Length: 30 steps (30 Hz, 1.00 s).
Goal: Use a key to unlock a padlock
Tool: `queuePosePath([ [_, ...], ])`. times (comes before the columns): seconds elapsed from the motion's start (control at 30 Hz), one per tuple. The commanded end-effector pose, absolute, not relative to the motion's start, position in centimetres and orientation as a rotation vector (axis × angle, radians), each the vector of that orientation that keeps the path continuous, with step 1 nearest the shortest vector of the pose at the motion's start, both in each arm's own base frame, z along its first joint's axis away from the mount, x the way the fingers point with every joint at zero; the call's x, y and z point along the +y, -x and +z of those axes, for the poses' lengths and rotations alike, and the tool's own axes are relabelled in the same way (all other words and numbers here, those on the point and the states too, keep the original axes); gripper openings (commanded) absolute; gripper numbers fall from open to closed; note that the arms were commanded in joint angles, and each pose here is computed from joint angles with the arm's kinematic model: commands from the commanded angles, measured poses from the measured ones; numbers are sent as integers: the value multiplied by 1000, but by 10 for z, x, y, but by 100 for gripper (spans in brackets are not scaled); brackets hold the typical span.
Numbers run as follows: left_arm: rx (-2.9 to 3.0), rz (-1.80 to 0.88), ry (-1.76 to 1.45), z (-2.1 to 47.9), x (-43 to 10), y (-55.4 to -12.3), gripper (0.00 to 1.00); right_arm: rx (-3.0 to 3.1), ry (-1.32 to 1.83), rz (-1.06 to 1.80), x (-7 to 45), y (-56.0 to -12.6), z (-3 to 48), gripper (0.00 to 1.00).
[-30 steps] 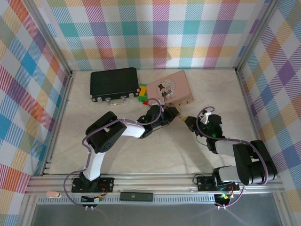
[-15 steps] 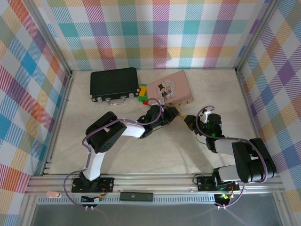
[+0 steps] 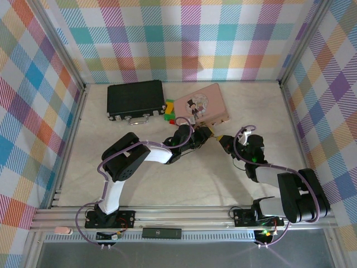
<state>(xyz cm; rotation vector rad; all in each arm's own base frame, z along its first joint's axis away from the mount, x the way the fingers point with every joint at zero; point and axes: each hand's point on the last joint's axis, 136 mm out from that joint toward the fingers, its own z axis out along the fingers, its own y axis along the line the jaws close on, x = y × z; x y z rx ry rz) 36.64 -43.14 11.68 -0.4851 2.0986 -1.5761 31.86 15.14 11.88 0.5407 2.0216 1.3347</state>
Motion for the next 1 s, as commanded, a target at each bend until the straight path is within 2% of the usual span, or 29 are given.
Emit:
queuePosePath([
  [0.0,2085,-1635,522,120,-442,-364,0,1978,-504,1361,158,-325,131,0],
  [0.37,2069,-1661,546,123,-445,-365,0,1957,-490,1414,168,-328,123,0],
  [0.7,2057,-1687,543,127,-453,-364,0,1962,-646,1572,184,-327,104,0],
  [0.97,2070,-1670,534,123,-448,-361,0,1954,-648,1558,183,-331,98,0],
])
